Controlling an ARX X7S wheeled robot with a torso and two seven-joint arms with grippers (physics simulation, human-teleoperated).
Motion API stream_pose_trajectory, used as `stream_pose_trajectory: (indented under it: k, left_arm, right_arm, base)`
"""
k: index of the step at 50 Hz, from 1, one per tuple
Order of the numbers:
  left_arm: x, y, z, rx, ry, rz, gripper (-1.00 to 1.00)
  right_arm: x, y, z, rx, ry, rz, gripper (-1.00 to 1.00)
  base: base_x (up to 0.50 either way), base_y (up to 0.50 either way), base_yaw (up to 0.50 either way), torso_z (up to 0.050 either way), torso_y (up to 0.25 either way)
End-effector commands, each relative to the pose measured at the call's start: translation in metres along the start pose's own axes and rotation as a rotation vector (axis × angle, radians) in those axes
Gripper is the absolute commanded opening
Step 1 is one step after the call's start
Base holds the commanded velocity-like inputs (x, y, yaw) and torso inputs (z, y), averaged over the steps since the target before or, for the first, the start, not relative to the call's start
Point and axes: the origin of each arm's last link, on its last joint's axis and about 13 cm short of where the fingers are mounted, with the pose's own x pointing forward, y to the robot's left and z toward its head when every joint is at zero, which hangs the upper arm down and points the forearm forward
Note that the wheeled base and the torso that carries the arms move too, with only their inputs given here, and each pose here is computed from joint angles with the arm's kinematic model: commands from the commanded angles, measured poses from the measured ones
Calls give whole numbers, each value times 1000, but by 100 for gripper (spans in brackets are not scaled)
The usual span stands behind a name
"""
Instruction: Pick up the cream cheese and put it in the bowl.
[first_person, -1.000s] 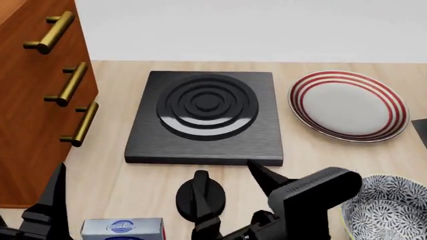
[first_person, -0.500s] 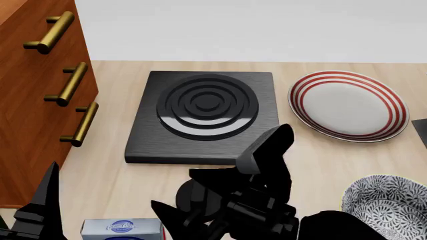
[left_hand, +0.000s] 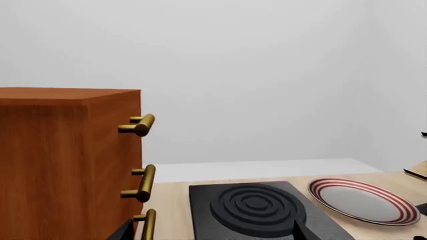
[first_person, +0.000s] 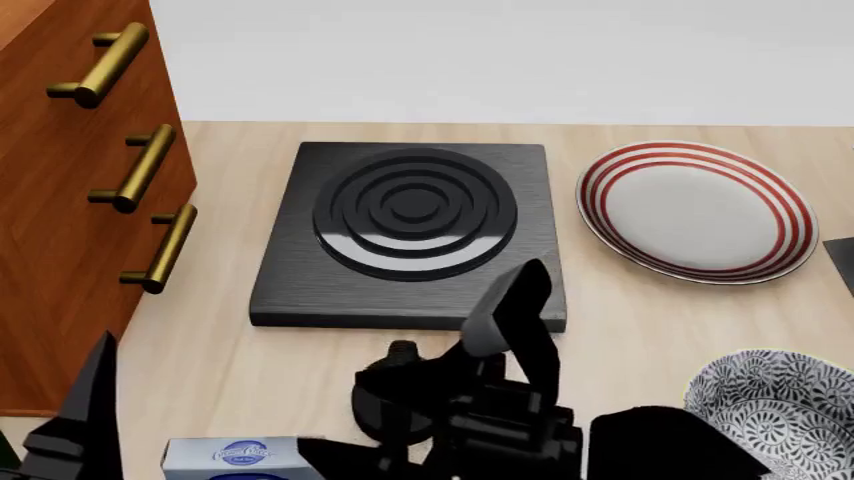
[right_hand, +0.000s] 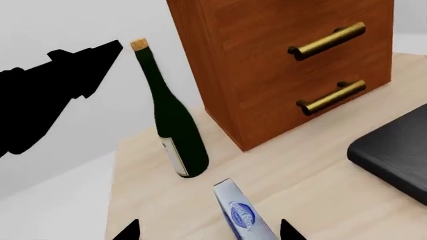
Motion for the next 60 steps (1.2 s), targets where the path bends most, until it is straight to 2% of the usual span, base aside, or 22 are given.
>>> stream_pose_trajectory:
  k: [1, 7, 28, 48, 60]
  left_arm:
    - [0, -1, -2, -2, 6, -5, 100]
    - [0, 0, -4, -4, 10, -5, 100]
    - [5, 5, -9, -18, 21, -6, 100]
    - [4, 6, -10, -21, 19, 1, 100]
    - [5, 7, -10, -23, 18, 5, 100]
  right_arm:
    - [10, -14, -5, 2, 44, -23, 100]
    - [17, -28, -3, 6, 59, -77, 100]
    - [37, -45, -15, 4, 169, -120, 100]
    - [54, -47, -30, -12, 268, -118, 100]
    - [64, -42, -35, -37, 324, -102, 100]
  base:
    - [0, 0, 0, 0, 0]
    - [0, 0, 0, 0, 0]
    - [0, 0, 0, 0, 0]
    - [0, 0, 0, 0, 0]
    - [0, 0, 0, 0, 0]
